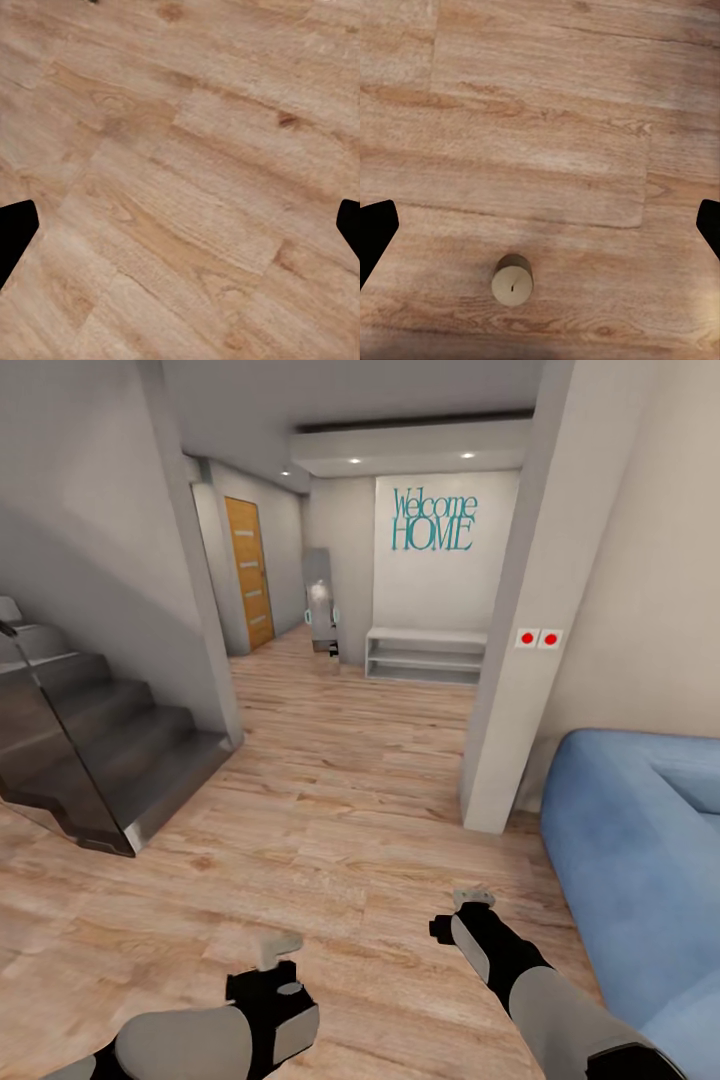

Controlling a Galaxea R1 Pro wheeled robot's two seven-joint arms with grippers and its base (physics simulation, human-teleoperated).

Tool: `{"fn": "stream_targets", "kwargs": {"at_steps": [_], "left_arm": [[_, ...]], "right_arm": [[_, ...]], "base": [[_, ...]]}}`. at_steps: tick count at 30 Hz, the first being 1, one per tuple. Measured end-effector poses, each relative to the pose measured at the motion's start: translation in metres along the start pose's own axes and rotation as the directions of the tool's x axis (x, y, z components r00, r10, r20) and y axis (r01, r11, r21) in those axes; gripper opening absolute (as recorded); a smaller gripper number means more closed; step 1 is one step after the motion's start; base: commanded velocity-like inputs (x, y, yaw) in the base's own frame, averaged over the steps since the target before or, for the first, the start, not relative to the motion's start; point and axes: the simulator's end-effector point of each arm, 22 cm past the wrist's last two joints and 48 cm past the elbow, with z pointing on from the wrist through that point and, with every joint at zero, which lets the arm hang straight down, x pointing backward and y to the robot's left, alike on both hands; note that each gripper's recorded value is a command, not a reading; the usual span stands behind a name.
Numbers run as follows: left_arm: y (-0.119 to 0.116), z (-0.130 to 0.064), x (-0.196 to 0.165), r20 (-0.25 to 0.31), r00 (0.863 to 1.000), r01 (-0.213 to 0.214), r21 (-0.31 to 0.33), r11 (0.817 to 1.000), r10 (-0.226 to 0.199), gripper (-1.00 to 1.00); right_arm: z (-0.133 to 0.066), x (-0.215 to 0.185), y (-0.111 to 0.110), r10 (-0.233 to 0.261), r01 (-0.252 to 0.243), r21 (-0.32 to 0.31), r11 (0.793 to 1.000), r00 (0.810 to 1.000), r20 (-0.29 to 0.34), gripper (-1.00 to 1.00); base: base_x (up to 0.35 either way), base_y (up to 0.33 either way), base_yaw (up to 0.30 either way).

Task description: Place each of the two pumpkins and all three candles from the living room inside a cabinet in the living room (use any cabinet), then make sure every cabinet is closed, and position the cauldron so it is next to a table in the living room.

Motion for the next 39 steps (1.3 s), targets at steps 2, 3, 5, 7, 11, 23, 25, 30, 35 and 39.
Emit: {"fn": "stream_targets", "kwargs": {"at_steps": [2, 3, 5, 7, 11, 23, 25, 30, 35, 39], "left_arm": [[-0.004, -0.014, 0.007, 0.018, 1.000, -0.021, -0.028, 0.999, 0.021, 1.00], [-0.007, -0.020, 0.011, 0.022, 0.999, -0.029, -0.029, 0.999, 0.030, 1.00], [-0.011, -0.023, 0.015, 0.022, 0.999, -0.035, -0.028, 0.999, 0.036, 1.00], [-0.023, -0.026, 0.021, 0.004, 1.000, -0.026, 0.005, 1.000, 0.026, 1.00], [-0.063, -0.032, 0.036, -0.081, 0.997, 0.011, 0.153, 0.988, 0.001, 1.00], [-0.095, -0.077, 0.012, -0.142, 0.989, 0.111, 0.506, 0.855, -0.044, 1.00], [-0.081, -0.084, -0.011, -0.116, 0.990, 0.131, 0.512, 0.849, -0.083, 1.00], [-0.042, -0.072, -0.042, -0.086, 0.988, 0.156, 0.490, 0.858, -0.130, 1.00], [-0.025, -0.058, -0.045, -0.108, 0.984, 0.176, 0.462, 0.869, -0.142, 1.00], [-0.005, -0.039, -0.038, -0.134, 0.979, 0.196, 0.419, 0.886, -0.153, 1.00]], "right_arm": [[0.002, 0.001, 0.000, 0.000, 0.000, 0.000, 1.000, 1.000, 0.000, 1.00], [0.004, 0.001, 0.001, -0.001, 0.001, 0.000, 1.000, 1.000, 0.000, 1.00], [0.006, 0.002, 0.001, 0.000, 0.000, -0.001, 1.000, 1.000, 0.000, 1.00], [0.009, 0.003, 0.001, 0.000, 0.000, -0.001, 1.000, 1.000, 0.000, 1.00], [0.014, 0.006, 0.002, 0.000, 0.000, -0.003, 1.000, 1.000, -0.001, 1.00], [0.029, 0.012, 0.004, -0.002, 0.002, -0.005, 1.000, 1.000, -0.001, 1.00], [0.032, 0.014, 0.005, -0.002, 0.002, -0.005, 1.000, 1.000, -0.001, 1.00], [0.039, 0.018, 0.006, -0.003, 0.003, -0.006, 1.000, 1.000, -0.002, 1.00], [0.045, 0.022, 0.009, -0.005, 0.005, -0.007, 1.000, 1.000, -0.003, 1.00], [0.051, 0.025, 0.011, -0.006, 0.006, -0.008, 1.000, 1.000, -0.005, 1.00]], "base": [[0.000, 0.000, 0.000], [0.000, 0.000, 0.000], [0.000, 0.000, 0.000], [0.000, 0.000, 0.000], [0.000, 0.000, 0.000], [0.000, 0.000, 0.000], [0.000, 0.000, 0.000], [0.000, 0.000, 0.000], [0.000, 0.000, 0.000], [0.000, 0.000, 0.000]]}}
